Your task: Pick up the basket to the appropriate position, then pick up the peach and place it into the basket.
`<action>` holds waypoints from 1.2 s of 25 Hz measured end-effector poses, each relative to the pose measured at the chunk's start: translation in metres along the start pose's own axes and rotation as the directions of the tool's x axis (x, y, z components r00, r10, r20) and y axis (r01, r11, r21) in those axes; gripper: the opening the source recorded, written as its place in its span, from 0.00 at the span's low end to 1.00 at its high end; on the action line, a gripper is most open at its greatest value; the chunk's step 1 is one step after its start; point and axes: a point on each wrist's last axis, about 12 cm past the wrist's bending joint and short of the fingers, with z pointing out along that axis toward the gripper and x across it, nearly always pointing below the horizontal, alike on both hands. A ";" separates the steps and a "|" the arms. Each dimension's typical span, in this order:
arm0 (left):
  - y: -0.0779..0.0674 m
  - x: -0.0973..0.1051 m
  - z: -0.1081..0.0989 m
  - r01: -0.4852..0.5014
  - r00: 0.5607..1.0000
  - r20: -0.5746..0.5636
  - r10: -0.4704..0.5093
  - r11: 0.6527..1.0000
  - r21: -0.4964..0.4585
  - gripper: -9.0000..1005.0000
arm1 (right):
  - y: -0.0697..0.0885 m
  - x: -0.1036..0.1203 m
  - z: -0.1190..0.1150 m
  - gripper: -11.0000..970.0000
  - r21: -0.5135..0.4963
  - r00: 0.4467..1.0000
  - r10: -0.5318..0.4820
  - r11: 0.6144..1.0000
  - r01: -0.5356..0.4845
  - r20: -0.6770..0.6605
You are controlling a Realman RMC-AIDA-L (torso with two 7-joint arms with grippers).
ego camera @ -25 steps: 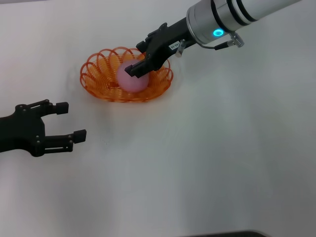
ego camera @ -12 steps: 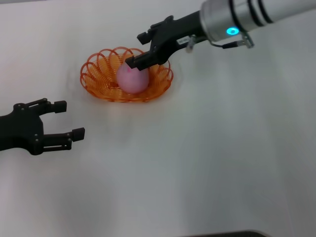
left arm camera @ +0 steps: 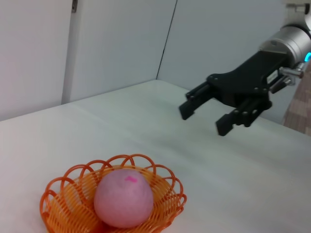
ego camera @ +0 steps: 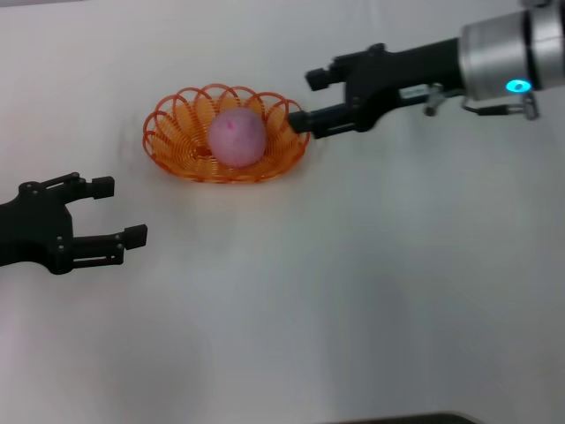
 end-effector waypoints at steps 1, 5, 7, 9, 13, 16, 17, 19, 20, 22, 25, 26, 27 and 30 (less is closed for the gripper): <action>0.000 0.000 0.000 0.001 1.000 0.000 -0.001 1.000 -0.001 0.90 | 0.000 0.004 -0.006 0.80 0.001 1.000 0.007 1.000 -0.007 0.003; 0.000 0.000 0.000 0.002 1.000 0.001 -0.002 1.000 0.000 0.90 | 0.000 0.016 -0.021 0.80 0.001 0.999 0.032 0.999 -0.032 0.005; 0.000 0.000 0.000 0.001 1.000 0.001 -0.001 1.000 0.000 0.90 | 0.001 0.018 -0.023 0.80 -0.001 0.999 0.036 0.999 -0.036 0.005; 0.000 0.000 0.000 0.001 1.000 0.001 -0.001 1.000 0.000 0.90 | 0.001 0.020 -0.024 0.80 -0.004 0.999 0.037 0.999 -0.037 0.005; 0.001 -0.001 0.000 0.000 1.000 0.001 0.000 1.000 -0.003 0.90 | 0.003 0.021 -0.022 0.80 -0.008 0.999 0.032 0.999 -0.032 0.007; 0.002 -0.001 0.000 -0.001 1.000 0.000 0.001 1.000 -0.011 0.90 | 0.004 0.024 -0.020 0.80 -0.013 1.000 0.016 1.000 -0.016 0.011; 0.002 -0.001 0.000 0.000 1.000 0.000 0.000 1.000 -0.013 0.90 | 0.005 0.026 -0.020 0.80 -0.014 1.000 0.010 1.000 -0.010 0.013; 0.002 0.000 0.000 0.001 1.000 0.001 -0.001 1.000 -0.017 0.90 | 0.007 0.032 -0.019 0.80 -0.014 1.000 -0.005 1.000 0.006 0.019; 0.002 0.000 -0.001 0.001 1.000 0.001 -0.001 1.000 -0.018 0.90 | 0.007 0.034 -0.019 0.80 -0.015 1.000 -0.011 1.000 0.012 0.025; 0.002 0.001 -0.002 0.004 1.000 0.010 -0.004 1.000 -0.028 0.90 | 0.010 0.042 -0.019 0.80 -0.019 0.999 -0.024 1.000 0.025 0.045; 0.003 0.002 -0.004 0.009 1.000 0.023 -0.008 0.999 -0.042 0.90 | 0.013 0.054 -0.020 0.80 -0.017 0.994 -0.023 1.000 0.025 0.105; 0.003 0.002 -0.004 0.010 1.000 0.025 -0.008 0.999 -0.043 0.90 | 0.014 0.059 -0.021 0.80 -0.013 0.991 -0.018 1.000 0.020 0.130; 0.003 0.002 -0.004 0.010 1.000 0.027 -0.009 0.999 -0.044 0.90 | 0.016 0.064 -0.022 0.80 -0.009 0.987 -0.019 1.000 0.021 0.159; 0.003 0.003 -0.005 0.007 1.000 0.030 -0.006 0.999 -0.046 0.90 | 0.020 0.081 -0.022 0.80 0.008 0.974 -0.022 1.000 0.020 0.226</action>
